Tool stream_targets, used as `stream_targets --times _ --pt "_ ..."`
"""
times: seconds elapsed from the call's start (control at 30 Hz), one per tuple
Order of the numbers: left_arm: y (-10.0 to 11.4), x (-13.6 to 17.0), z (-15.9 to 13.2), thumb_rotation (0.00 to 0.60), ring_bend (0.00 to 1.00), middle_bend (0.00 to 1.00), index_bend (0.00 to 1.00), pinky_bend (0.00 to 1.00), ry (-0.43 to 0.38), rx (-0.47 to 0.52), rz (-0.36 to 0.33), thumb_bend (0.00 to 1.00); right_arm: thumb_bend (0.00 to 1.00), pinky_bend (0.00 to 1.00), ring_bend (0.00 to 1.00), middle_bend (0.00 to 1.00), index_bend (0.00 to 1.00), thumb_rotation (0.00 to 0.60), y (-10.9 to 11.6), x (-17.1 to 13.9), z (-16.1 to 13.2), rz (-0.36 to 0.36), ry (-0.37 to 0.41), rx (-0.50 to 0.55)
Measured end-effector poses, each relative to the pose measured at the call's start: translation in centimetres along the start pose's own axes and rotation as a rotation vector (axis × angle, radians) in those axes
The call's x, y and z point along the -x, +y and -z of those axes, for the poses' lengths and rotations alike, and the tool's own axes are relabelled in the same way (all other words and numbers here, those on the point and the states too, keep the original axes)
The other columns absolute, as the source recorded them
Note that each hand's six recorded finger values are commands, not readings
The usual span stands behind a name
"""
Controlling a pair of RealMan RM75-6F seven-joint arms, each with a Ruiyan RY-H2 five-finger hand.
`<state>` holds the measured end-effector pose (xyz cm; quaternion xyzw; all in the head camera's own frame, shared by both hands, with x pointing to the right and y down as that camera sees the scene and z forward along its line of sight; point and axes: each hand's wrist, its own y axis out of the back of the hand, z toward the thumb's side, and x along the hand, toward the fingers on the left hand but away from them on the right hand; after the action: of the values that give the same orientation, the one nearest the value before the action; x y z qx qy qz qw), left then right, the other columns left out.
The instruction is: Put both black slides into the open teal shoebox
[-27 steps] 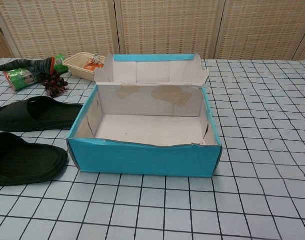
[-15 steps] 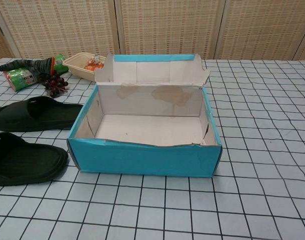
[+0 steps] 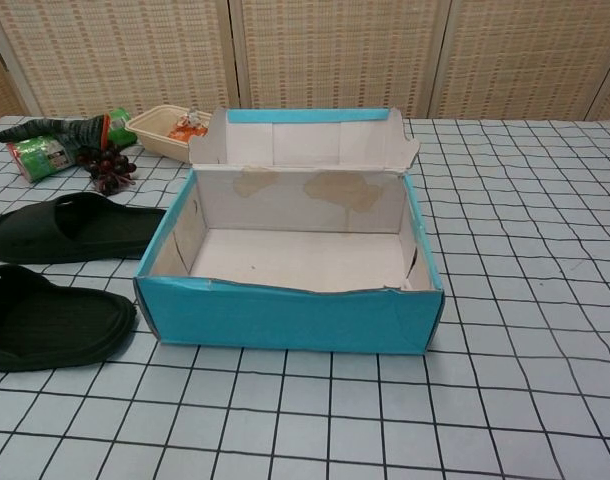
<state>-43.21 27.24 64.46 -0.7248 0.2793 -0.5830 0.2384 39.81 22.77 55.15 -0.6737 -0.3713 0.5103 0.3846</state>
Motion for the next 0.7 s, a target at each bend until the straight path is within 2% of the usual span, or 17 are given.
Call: stream_targets --times 0.23,0.7 --pt "-0.6 -1.1 -0.1 0.600 0.00 0.00 0.00 0.05 0.009 -0.043 -0.009 0.37 0.12 0.00 0.00 0.00 0.00 0.600 -0.2 -0.1 -0.2 -0.023 0.009 0.010" --pt "-2.5 -2.7 -0.5 0.600 0.00 0.00 0.00 0.05 0.039 -0.061 0.107 0.37 0.12 0.00 0.00 0.00 0.00 0.600 -0.4 -0.1 -0.1 -0.036 0.008 0.013"
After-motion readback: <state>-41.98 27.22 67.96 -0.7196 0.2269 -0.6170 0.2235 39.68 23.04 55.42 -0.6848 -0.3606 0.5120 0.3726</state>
